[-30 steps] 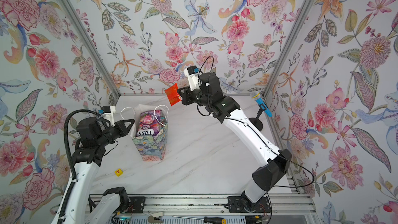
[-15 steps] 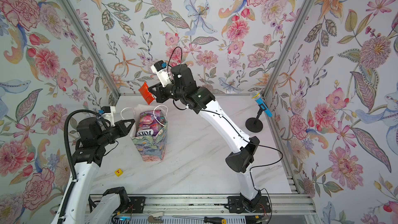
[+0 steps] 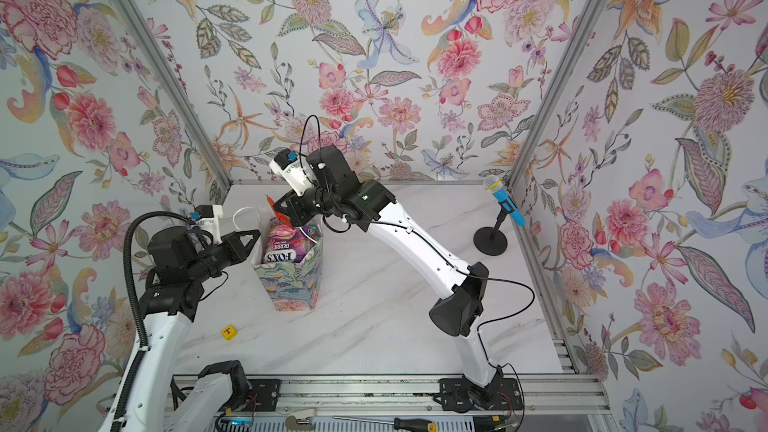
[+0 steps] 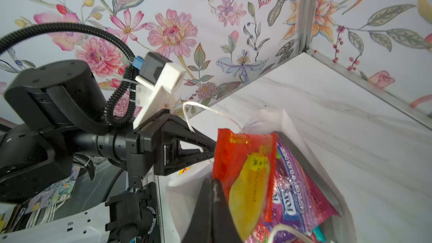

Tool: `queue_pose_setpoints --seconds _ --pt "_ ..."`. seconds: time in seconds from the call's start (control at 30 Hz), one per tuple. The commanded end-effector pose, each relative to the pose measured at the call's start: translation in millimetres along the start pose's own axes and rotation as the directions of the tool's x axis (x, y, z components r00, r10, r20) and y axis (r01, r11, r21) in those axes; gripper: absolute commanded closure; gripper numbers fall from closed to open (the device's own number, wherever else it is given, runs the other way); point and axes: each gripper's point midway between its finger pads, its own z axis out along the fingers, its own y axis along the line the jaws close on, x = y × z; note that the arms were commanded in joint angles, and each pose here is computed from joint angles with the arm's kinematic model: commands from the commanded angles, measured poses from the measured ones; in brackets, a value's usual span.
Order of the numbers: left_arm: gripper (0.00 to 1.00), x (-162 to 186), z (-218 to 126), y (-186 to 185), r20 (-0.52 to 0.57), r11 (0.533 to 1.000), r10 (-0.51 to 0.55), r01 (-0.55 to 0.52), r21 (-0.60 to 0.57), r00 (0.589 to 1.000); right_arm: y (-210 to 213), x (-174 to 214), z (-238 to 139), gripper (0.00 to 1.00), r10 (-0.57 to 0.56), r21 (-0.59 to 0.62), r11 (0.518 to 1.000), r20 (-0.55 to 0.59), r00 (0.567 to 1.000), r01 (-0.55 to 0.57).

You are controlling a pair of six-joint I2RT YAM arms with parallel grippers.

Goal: Place the snacks into the paper bag
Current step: 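Lower the red packet into the bag and open the right gripper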

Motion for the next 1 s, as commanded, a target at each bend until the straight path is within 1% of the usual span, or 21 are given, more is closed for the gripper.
queue_pose_setpoints --seconds 0.0,0.23,0.47,0.57,0.8,0.83,0.87,0.93,0.97 --pt "0.94 -7.3 -2.0 -8.7 0.027 0.999 0.018 -0.019 0.04 0.999 14.2 9.8 -10.3 1.0 -0.039 -0.009 0.999 -0.038 0.999 0.039" --pt "0.94 -7.3 -2.5 -9.5 0.026 0.999 0.019 -0.021 0.041 0.999 27.2 38.7 -4.0 1.0 -0.077 -0.041 0.996 -0.11 0.991 0.073" --pt "0.94 -7.3 -2.7 -8.9 0.026 0.999 0.017 -0.018 0.038 1.0 28.4 55.7 -1.5 1.0 -0.076 -0.055 0.996 -0.154 0.985 0.069" --pt "0.94 -7.6 -2.8 -9.3 0.027 0.999 0.017 -0.018 0.038 0.999 22.9 61.4 0.9 1.0 -0.079 -0.037 0.997 -0.178 0.981 0.074" --pt "0.94 -7.2 -3.3 -9.2 0.027 0.999 0.017 -0.018 0.037 0.999 -9.7 63.0 12.0 1.0 -0.043 0.07 0.996 -0.198 0.979 0.058" --pt "0.94 -7.3 -3.5 -9.3 0.028 0.999 0.017 -0.018 0.037 0.999 -15.8 62.1 13.6 0.99 -0.041 0.094 0.994 -0.197 0.98 0.06" --pt "0.94 -7.5 -3.8 -9.9 0.029 0.999 0.018 -0.019 0.038 0.999 -21.8 60.6 15.2 0.95 -0.038 0.123 0.99 -0.193 0.981 0.062" --pt "0.94 -7.1 -4.0 -9.6 0.028 0.999 0.019 -0.02 0.036 0.999 -32.2 59.1 19.5 0.85 -0.038 0.166 0.984 -0.191 0.981 0.071" --pt "0.94 -6.8 -3.6 -9.1 0.027 0.999 0.018 -0.019 0.035 0.999 -36.0 57.4 21.9 0.78 -0.036 0.179 0.981 -0.186 0.982 0.07"
